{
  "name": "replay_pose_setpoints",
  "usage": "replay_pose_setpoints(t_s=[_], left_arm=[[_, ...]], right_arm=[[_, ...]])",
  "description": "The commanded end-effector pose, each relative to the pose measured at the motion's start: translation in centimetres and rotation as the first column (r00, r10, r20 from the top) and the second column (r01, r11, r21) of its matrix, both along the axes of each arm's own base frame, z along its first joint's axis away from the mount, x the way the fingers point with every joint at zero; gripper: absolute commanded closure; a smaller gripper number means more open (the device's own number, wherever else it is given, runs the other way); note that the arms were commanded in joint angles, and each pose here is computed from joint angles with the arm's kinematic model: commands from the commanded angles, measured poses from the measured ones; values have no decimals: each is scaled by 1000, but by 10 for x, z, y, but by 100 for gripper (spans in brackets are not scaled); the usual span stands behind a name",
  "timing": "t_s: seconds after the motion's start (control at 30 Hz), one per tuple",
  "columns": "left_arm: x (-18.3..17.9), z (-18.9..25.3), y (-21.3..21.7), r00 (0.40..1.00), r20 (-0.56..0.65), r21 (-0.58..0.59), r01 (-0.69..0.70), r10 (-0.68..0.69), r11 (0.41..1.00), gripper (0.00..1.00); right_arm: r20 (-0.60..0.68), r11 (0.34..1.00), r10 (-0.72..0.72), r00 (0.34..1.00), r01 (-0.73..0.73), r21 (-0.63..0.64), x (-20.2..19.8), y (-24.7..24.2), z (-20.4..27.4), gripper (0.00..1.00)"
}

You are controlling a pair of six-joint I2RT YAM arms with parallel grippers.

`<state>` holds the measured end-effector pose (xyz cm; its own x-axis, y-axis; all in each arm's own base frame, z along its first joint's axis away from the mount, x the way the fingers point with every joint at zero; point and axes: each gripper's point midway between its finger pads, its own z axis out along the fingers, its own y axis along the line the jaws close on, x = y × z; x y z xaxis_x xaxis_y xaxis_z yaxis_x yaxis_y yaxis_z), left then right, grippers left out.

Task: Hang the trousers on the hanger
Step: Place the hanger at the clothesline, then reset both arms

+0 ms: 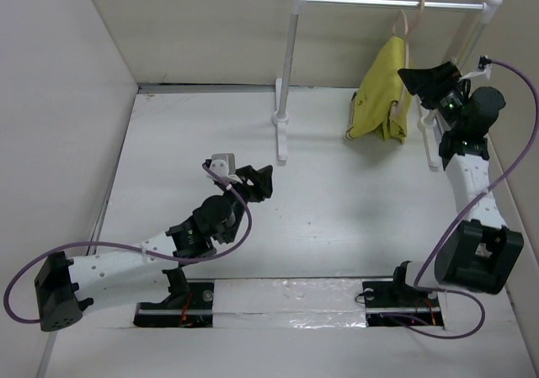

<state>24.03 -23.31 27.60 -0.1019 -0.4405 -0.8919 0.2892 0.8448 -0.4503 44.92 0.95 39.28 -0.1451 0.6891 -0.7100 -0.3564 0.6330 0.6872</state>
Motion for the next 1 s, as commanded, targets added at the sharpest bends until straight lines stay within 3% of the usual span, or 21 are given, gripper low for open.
replay_pose_setpoints(t_s=[0.0, 0.07, 0.2, 0.23, 0.3, 0.4, 0.43, 0.57, 0.67, 0.8, 0.97], left_arm=[[4, 17, 4, 999, 8, -40, -34, 35, 999, 46], [5, 17, 5, 999, 3, -34, -44, 44, 998, 45], [5, 11, 11, 997, -27, -34, -75, 74, 997, 45], [5, 10, 13, 996, -30, -32, -81, 80, 996, 45], [5, 13, 22, 993, -39, -48, -112, 110, 993, 45], [2, 8, 33, 989, -48, -67, -140, 137, 988, 44], [2, 4, 37, 988, -49, -66, -148, 145, 987, 44], [-4, -8, 52, 983, -74, -82, -177, 171, 981, 44], [-7, -25, 58, 980, -104, -74, -180, 172, 981, 44], [-10, -42, 58, 977, -133, -69, -174, 164, 982, 45], [-6, -37, 51, 978, -129, -46, -173, 166, 984, 45]], right_arm=[[36, 988, -131, 991, 133, -74, -22, -15, -3, 0], [14, 978, -192, 981, 193, -80, -34, -21, -22, 0], [95, 967, -230, 968, 239, -92, -80, -12, -17, 0], [164, 959, -229, 960, 251, -130, -101, -5, -3, 0], [184, 958, -184, 965, 218, -186, -117, 10, -3, 0], [175, 955, 11, 985, 42, -292, -139, 59, -14, 0], [168, 948, 91, 982, -34, -317, -150, 79, -24, 0], [94, 911, 182, 979, -132, -390, -176, 102, -55, 0], [-17, 896, 118, 993, -114, -429, -184, 93, -100, 0], [-74, 892, 61, 995, -88, -443, -191, 85, -137, 0], [-90, 886, 98, 991, -128, -446, -192, 90, -143, 0]])
